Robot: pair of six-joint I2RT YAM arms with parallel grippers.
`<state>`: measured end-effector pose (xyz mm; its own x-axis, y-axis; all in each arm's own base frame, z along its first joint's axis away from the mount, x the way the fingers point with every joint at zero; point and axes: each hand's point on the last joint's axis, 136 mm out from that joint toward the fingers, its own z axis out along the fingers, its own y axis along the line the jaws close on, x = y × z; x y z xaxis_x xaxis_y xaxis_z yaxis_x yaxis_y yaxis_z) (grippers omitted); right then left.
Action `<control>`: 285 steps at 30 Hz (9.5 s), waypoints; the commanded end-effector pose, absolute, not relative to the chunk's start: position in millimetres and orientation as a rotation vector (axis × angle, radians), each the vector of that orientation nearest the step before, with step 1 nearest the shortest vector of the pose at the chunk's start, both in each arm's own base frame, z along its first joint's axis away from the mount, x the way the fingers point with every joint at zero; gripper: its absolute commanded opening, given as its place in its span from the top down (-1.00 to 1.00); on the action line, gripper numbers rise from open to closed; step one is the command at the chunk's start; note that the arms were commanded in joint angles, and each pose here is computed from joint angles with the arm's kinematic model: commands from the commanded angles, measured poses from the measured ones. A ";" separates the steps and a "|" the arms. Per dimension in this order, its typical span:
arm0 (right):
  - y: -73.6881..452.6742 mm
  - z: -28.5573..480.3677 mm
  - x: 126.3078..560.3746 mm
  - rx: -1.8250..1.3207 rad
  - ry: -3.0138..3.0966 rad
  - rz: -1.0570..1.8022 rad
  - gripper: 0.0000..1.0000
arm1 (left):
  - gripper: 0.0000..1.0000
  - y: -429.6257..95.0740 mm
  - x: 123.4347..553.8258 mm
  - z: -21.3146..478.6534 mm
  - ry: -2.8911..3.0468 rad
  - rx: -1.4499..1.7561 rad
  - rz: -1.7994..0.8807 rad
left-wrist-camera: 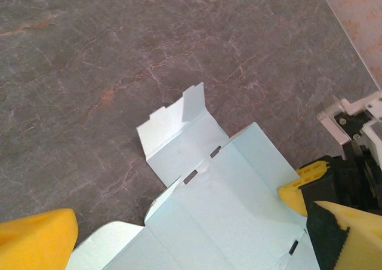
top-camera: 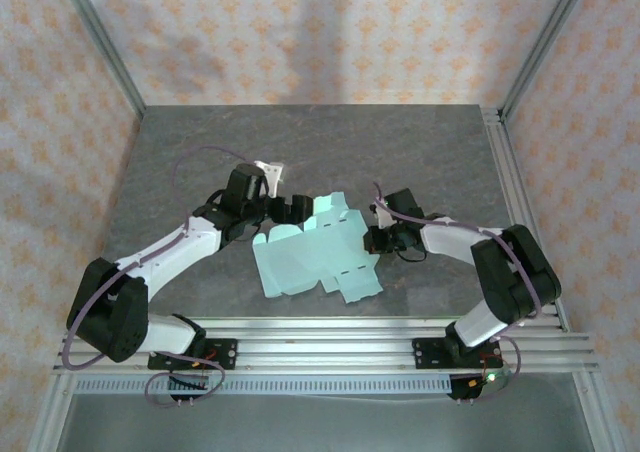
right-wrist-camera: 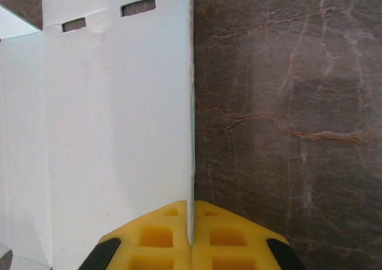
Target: Fold the paper box
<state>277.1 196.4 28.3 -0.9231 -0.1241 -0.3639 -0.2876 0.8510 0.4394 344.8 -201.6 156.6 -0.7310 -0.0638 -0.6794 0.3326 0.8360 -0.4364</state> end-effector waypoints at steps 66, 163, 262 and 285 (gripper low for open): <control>211.1 153.4 329.0 -1.302 1.629 -0.941 1.00 | -0.88 -192.8 425.7 66.2 2.485 0.037 -0.812; 241.0 105.5 332.4 -1.467 1.454 -0.967 1.00 | -0.22 -228.2 367.3 66.8 2.413 0.350 -0.934; 225.4 124.9 335.6 -1.496 1.672 -0.749 0.94 | 0.02 -259.1 336.6 98.6 2.077 0.771 -0.924; 218.1 104.9 316.0 -1.380 2.235 -0.300 0.90 | -0.86 -211.6 354.4 137.3 2.026 0.477 -0.683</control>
